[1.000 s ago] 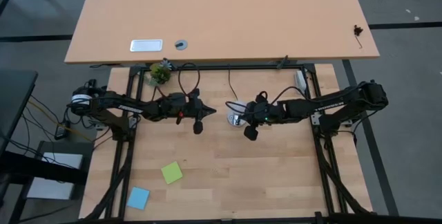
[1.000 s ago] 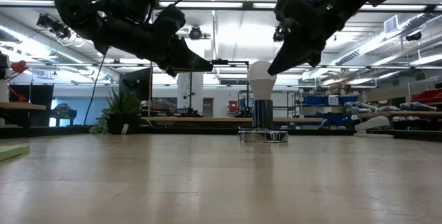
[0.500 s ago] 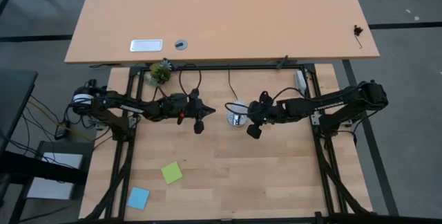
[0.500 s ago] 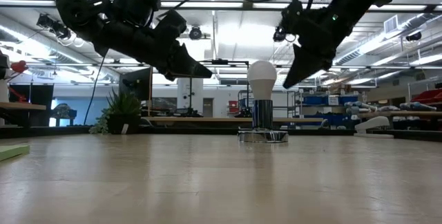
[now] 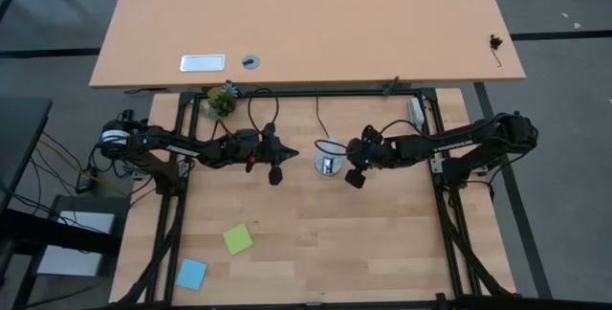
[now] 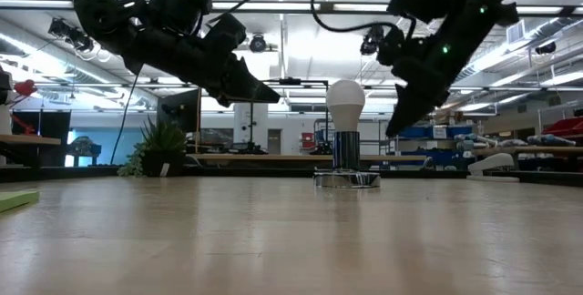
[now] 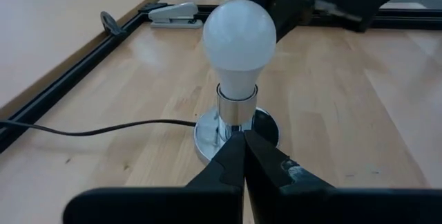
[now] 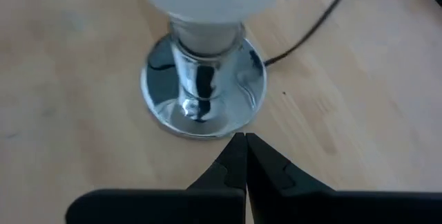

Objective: Screw lightbulb
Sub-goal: Remove the lightbulb from the lamp

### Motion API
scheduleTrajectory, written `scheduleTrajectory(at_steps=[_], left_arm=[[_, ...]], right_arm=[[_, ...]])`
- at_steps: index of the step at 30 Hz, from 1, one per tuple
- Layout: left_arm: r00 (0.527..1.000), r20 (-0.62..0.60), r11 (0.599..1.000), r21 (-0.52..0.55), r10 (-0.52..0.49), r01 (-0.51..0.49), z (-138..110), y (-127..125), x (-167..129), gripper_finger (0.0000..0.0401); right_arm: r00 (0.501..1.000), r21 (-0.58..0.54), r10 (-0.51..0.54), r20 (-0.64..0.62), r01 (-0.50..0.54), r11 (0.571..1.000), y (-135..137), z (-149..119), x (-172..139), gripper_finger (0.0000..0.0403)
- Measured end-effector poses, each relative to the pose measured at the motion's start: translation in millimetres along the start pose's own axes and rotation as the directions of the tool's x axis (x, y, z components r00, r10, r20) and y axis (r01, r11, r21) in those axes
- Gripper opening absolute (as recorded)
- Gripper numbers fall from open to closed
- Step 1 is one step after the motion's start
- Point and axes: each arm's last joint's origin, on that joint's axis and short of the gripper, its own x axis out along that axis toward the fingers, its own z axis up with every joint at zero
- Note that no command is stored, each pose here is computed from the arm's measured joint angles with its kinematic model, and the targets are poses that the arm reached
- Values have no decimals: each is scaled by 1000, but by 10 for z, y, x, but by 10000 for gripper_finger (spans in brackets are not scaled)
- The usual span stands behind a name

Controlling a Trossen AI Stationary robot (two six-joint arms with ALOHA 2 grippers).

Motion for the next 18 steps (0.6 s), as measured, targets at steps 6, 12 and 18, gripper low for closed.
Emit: scheduleTrajectory(at_steps=[6,12,18], left_arm=[[1000,0,1000,0,0,0,-1,0,0,12],[1000,3,1000,0,0,0,3,0,0,12],[1000,6,1000,0,1,-1,5,0,0,12]], right_arm=[[999,46,25,40,-27,999,-82,-171,151,9],[986,96,94,138,-108,990,-143,-293,256,9],[976,120,114,186,-138,983,-154,-350,281,9]])
